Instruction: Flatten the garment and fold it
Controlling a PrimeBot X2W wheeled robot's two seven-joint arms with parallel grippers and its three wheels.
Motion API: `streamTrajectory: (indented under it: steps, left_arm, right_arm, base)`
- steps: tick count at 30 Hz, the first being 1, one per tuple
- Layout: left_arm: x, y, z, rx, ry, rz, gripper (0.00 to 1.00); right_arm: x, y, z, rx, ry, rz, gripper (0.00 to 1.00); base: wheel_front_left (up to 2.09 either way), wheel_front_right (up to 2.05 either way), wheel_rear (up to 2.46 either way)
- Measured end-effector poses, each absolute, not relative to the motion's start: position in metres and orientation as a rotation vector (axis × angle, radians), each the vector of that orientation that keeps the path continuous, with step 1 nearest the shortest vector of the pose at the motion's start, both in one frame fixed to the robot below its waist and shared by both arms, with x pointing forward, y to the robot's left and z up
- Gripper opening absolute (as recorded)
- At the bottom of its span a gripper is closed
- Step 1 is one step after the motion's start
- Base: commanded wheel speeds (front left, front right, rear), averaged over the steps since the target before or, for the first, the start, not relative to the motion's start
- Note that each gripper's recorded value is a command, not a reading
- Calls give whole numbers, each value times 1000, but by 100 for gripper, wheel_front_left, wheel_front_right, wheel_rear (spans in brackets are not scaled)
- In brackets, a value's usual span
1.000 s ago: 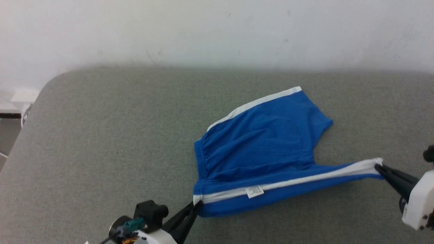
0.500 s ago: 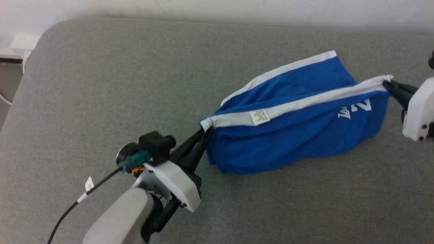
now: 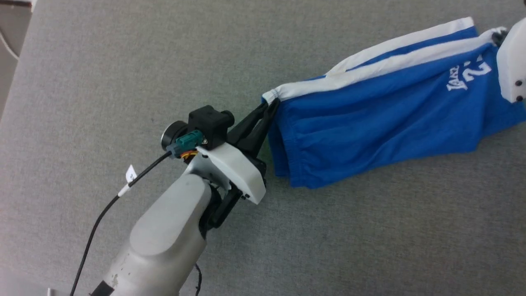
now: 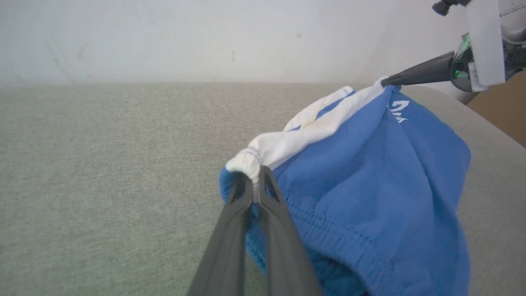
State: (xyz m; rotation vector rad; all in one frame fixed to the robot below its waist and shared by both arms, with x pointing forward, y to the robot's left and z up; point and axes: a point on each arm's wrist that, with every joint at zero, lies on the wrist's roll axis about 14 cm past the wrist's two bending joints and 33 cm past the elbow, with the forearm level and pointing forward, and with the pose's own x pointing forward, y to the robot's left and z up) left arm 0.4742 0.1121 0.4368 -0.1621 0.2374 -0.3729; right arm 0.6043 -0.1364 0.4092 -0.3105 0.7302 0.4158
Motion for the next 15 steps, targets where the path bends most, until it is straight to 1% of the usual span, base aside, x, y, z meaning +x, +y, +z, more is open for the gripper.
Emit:
streamTrajectory:
  steps: [7,12,13,14,15]
  left_arm:
    - [483,127,410,-153,273,-307,0]
    - [482,129,399,-148,290,-296,0]
    - [482,128,399,-147,291,-296,0]
    - [482,128,400,-147,290,-295,0]
    - [482,128,400,-147,289,-296,0]
  right_arm:
    - [625,-119,382,-328,709,439,0]
    - [628,-117,369,-326,697,443,0]
    - [628,-117,368,-327,696,443,7]
    - [627,-117,369,-322,690,442,37]
    - [627,-117,369,-312,683,439,99]
  base:
    - [0,0,0]
    - [0,0,0]
    - [0,0,0]
    - [0,0,0]
    - [0,0,0]
